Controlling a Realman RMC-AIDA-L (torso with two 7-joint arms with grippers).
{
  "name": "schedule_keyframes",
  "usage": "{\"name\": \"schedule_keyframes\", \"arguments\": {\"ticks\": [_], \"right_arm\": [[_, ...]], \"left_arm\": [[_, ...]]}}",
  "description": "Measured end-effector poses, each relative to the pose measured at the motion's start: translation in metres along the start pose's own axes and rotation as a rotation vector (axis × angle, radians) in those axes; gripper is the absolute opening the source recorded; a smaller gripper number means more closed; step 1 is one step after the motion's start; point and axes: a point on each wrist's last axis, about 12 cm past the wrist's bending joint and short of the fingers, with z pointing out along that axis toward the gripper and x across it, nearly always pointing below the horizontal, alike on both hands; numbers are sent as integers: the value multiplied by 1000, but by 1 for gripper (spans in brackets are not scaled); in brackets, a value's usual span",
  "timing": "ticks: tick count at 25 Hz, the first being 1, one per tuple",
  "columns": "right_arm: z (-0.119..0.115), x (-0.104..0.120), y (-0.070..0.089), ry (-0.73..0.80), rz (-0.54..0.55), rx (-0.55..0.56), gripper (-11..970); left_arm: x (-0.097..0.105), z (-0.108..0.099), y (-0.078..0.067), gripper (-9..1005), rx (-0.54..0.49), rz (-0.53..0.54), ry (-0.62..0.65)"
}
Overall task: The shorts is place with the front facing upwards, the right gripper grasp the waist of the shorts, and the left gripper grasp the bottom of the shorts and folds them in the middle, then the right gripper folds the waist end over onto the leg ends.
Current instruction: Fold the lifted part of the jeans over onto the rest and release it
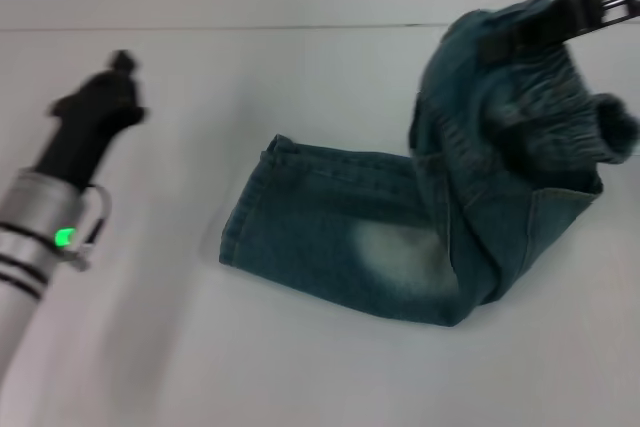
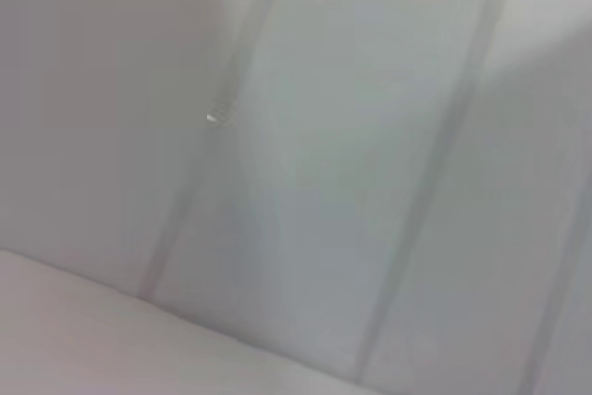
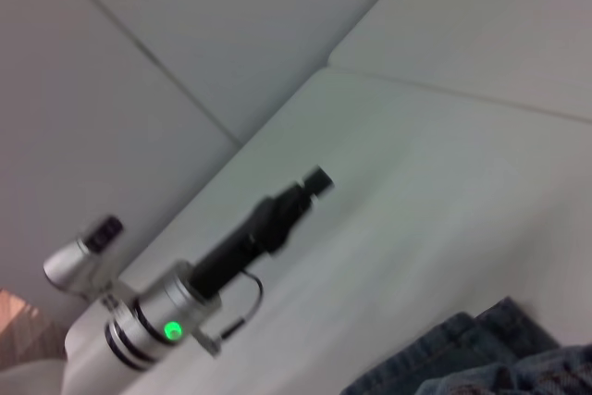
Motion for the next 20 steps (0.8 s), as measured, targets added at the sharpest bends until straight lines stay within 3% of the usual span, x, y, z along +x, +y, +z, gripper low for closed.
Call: {"name": "schedule_keyframes", "arguments": {"ticks": [5,11,20], "right_arm": [[36,-18,10,91,-80,-12,182],[98,-32,32,278,-217,16,192],[151,-32,53,423,-349,26,206]], "left_arm": [[-9,-26,25,69,-80,-53,-63],[-10,-46,35,73,-126,-66,-102],[-11,-58,40,80,-161,-73,-127]]}}
